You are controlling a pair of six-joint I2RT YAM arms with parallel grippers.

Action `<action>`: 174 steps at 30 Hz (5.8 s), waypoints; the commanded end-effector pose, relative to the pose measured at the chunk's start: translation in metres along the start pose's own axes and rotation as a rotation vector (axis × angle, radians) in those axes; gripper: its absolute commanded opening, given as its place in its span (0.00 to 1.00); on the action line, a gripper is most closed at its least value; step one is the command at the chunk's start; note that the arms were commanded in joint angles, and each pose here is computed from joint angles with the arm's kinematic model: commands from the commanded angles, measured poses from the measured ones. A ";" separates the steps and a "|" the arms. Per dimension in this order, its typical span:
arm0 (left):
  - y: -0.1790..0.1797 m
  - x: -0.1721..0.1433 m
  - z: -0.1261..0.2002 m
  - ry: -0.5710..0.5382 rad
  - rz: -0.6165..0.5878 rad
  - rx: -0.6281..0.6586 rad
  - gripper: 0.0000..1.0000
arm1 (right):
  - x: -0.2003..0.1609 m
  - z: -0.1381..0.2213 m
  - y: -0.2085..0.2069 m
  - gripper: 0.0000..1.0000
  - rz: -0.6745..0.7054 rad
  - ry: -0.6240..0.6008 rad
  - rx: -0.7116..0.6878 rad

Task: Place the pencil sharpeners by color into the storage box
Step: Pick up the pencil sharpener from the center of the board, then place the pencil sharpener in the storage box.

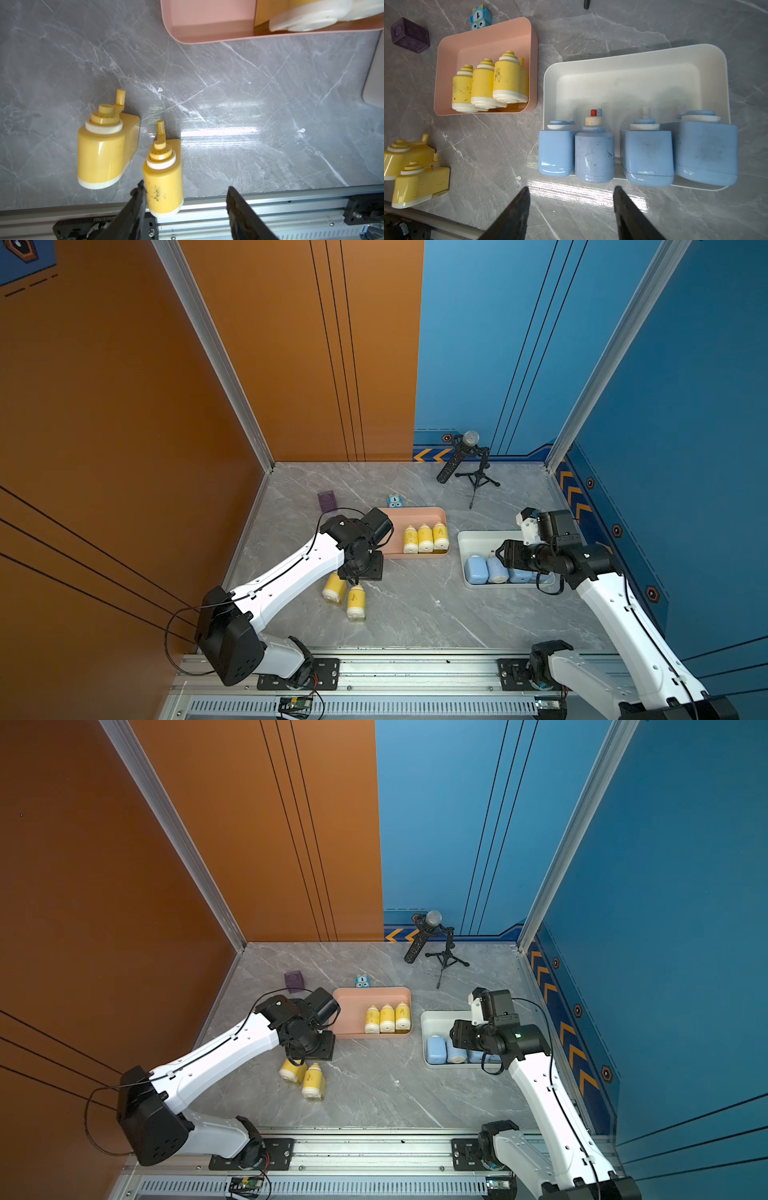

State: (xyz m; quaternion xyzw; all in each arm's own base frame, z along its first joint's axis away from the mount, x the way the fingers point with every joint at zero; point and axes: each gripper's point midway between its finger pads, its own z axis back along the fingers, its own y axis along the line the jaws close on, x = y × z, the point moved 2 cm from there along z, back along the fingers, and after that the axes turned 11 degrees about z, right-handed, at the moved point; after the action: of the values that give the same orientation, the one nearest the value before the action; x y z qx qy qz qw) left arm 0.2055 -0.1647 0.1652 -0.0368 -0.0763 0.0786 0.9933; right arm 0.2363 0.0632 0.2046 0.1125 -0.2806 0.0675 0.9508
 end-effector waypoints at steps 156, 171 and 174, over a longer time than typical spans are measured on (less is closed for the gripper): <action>-0.088 0.125 -0.106 0.124 0.135 -0.035 0.40 | -0.016 0.008 0.001 0.65 -0.009 -0.005 0.013; -0.091 0.128 -0.113 0.129 0.136 -0.031 0.43 | -0.016 0.007 0.000 0.65 -0.011 0.001 0.011; -0.090 0.127 -0.115 0.133 0.139 -0.026 0.45 | -0.017 0.006 0.000 0.65 -0.010 0.003 0.012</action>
State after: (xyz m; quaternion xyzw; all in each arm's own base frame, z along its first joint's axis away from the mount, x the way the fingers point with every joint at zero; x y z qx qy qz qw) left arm 0.3598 -0.2385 0.0821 -0.0703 -0.0080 0.1415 0.9874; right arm 0.2263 0.0612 0.2062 0.1169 -0.2946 0.0663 0.9461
